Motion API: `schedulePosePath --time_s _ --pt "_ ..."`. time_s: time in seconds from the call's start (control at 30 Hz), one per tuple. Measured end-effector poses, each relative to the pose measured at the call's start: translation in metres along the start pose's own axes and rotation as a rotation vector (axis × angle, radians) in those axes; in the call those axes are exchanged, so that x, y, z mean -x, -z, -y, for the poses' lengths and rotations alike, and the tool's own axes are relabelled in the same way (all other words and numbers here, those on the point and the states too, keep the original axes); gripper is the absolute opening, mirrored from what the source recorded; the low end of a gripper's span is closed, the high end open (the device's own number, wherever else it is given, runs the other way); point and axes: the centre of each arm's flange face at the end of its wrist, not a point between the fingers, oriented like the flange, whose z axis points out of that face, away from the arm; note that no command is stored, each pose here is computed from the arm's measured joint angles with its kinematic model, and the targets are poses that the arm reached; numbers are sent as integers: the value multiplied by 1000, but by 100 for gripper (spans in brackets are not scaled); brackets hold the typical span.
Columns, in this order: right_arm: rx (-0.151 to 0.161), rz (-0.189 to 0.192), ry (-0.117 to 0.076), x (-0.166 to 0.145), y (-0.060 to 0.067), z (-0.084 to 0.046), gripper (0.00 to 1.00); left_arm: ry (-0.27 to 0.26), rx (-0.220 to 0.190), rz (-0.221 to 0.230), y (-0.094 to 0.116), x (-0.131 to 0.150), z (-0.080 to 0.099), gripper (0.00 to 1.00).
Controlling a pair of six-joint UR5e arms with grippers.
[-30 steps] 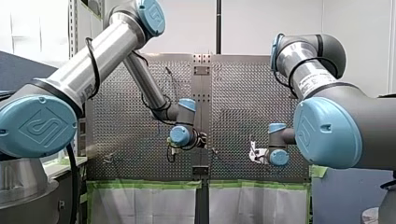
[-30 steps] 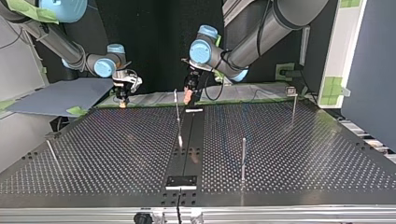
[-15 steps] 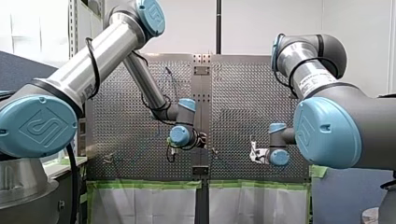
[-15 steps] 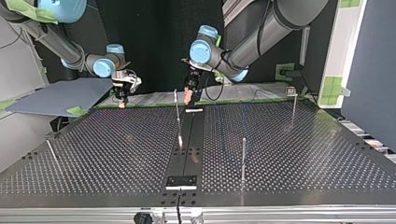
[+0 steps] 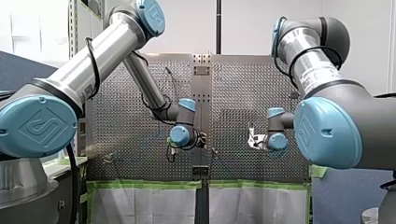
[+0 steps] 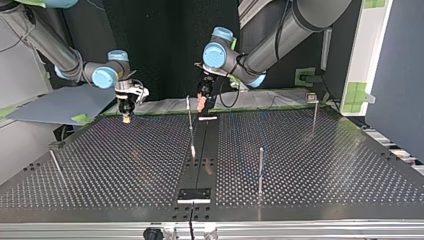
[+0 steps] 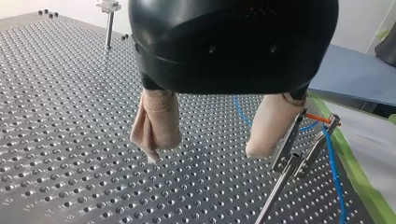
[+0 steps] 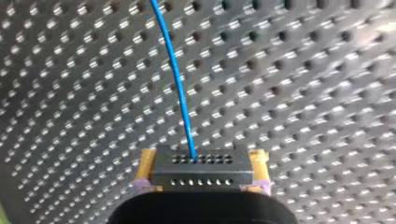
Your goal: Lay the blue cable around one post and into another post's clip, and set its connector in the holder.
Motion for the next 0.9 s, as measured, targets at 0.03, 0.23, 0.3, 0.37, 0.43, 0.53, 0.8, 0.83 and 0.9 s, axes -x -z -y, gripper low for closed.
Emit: schedulePosePath --time_s 0.03,0.23,0.3,0.37,0.43,0.53,0.8,0.83,0.9 --pt "-3 0 -2 -7 2 3 1 0 0 0 0 0 0 100" --pt "-7 1 -25 -46 11 13 1 3 3 -2 0 0 0 100" --pt "-11 0 -41 -57 14 15 1 8 16 -12 3 -3 -3 100" --pt "-15 -5 -53 -70 17 16 1 12 35 -28 8 -7 -6 100" --pt "-18 -18 -59 -83 19 16 1 10 51 -41 14 -12 -8 100" --pt "-26 -34 -54 -98 24 19 1 -9 73 -58 25 -19 -8 100" --pt "-41 -95 -42 -124 45 25 1 -38 117 -25 55 -10 -4 100" --pt "-44 -107 -42 -127 49 26 1 -40 123 -24 59 -9 -4 100" --pt "-47 -120 -40 -129 53 28 1 -47 138 -29 71 -6 -3 100"
